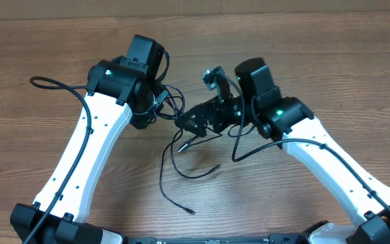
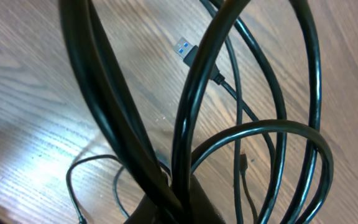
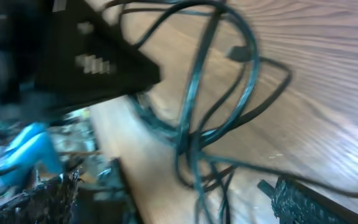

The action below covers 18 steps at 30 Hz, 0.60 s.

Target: Untangle cables

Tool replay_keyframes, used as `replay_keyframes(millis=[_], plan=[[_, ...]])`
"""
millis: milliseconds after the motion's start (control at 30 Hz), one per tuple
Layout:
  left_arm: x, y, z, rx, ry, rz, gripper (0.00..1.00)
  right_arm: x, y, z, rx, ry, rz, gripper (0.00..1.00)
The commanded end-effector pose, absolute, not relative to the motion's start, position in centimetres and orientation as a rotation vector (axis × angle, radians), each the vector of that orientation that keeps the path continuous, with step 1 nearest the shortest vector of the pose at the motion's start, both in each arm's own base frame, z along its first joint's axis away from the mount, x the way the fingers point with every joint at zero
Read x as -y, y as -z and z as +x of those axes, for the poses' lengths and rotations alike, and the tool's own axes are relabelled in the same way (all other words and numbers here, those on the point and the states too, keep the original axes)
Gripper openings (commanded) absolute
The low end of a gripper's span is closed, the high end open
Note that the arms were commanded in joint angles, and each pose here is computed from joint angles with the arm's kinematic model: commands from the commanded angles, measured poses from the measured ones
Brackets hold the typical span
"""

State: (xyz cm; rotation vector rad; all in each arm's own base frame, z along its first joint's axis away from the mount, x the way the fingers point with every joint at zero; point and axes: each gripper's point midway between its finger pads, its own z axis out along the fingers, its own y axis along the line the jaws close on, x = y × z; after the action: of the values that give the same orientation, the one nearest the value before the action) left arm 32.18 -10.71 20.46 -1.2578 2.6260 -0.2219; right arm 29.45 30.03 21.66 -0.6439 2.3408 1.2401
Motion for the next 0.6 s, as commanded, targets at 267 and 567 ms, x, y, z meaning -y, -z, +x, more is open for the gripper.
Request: replay_keyframes(millis=[267, 567], plan=[[12.9, -20.9, 31.0, -2.726, 0.348, -1.224, 0.04, -28.2, -20.3, 32.4, -2.395, -0.964, -0.436, 1.00], [13.9, -21.2, 31.5, -2.718, 0.387, -1.167, 0.04, -28.2, -17.8, 32.3, -2.484, -0.946, -0.421, 1.00]])
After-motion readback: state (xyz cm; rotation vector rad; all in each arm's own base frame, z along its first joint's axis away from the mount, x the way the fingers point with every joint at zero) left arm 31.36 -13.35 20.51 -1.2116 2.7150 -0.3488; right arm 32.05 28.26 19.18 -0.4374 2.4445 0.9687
